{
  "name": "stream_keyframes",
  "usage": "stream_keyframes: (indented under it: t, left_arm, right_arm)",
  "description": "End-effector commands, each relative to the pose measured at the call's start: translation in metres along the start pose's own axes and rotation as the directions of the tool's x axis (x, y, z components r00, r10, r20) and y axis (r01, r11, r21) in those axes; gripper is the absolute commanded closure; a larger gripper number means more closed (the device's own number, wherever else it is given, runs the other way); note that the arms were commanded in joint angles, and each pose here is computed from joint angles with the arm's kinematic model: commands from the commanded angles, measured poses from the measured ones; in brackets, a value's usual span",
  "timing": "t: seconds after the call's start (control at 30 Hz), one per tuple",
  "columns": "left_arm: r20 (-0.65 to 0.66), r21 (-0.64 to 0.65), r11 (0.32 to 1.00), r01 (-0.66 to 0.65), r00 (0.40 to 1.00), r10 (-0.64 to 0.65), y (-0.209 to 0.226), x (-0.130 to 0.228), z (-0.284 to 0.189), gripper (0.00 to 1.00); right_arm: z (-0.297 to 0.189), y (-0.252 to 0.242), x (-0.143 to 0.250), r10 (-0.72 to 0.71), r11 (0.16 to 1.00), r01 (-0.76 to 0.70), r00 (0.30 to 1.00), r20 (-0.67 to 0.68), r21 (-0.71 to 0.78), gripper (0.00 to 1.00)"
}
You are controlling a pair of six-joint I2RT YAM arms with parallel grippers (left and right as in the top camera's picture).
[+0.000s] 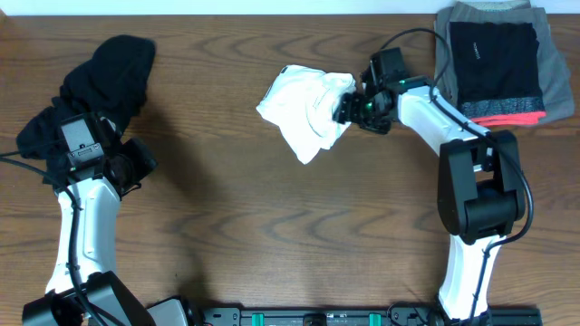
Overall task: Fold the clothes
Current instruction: 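Grasp the white shirt bundle's right edge with the right gripper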
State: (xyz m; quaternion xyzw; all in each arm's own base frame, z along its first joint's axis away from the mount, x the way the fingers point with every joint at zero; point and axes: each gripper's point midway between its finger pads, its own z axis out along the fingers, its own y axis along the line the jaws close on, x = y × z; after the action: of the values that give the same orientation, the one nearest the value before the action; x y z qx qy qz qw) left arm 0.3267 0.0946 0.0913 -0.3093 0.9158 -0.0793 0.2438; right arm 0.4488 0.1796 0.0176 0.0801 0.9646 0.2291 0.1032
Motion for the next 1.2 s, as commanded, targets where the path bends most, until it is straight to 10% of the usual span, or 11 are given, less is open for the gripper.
stream_keyframes:
  t: [0.0, 0.8, 1.17]
  left_arm:
    - [0.004, 0.005, 1.0, -0.005, 1.0, 0.005, -0.003, -0.004, -0.001, 0.87]
    - [-0.001, 0.003, 1.0, -0.004, 1.0, 0.004, -0.002, -0.003, -0.001, 0.87]
    - [-0.002, 0.003, 1.0, -0.004, 1.0, 0.004, -0.002, -0.002, -0.001, 0.87]
  right_arm:
    - [0.007, 0.025, 0.014, 0.096, 0.993, -0.1, 0.994, -0.054, -0.069, 0.08]
    - [-0.007, 0.039, 0.024, 0.05, 0.988, -0.064, 0.993, -0.104, -0.139, 0.07]
    - [-0.025, 0.029, -0.001, 0.062, 0.997, -0.067, 0.993, 0.098, 0.047, 0.05]
